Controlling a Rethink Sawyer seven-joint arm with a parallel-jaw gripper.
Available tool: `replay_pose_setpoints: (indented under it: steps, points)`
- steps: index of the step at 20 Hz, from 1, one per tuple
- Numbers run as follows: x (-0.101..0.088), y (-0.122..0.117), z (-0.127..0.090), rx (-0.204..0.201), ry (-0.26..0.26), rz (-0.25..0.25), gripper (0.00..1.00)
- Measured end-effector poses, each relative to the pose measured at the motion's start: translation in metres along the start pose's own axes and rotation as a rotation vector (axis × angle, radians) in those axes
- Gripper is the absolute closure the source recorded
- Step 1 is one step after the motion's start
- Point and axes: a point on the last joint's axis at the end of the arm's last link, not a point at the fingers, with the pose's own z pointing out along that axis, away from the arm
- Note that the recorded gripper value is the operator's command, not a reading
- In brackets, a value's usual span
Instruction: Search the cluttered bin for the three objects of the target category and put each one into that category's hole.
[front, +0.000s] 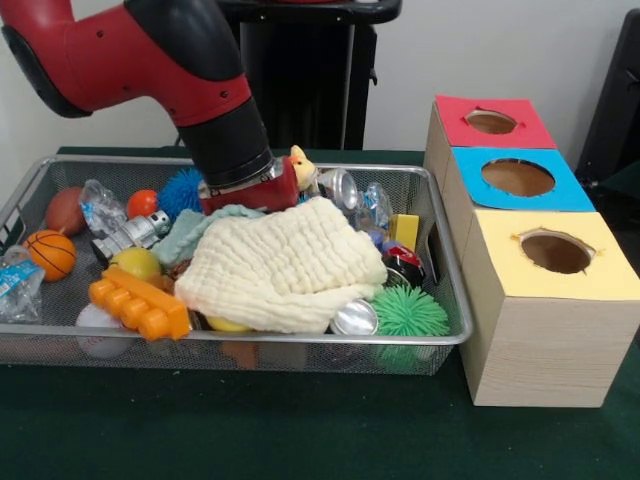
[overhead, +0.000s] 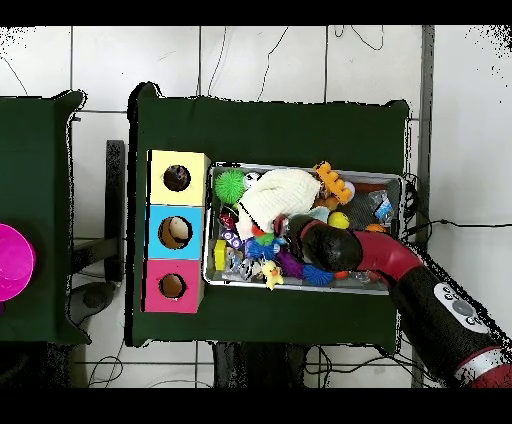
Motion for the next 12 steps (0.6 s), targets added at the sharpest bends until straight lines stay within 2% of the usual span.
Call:
replay_pose_setpoints:
  steps: [7, 8, 12]
  points:
    - [-0.004, 0.016, 0.005, -0.012, 0.004, -0.008, 0.00]
    - [-0.004, 0.018, 0.005, -0.013, 0.003, -0.008, 1.00]
    - [-0.004, 0.018, 0.005, -0.013, 0.003, -0.008, 1.00]
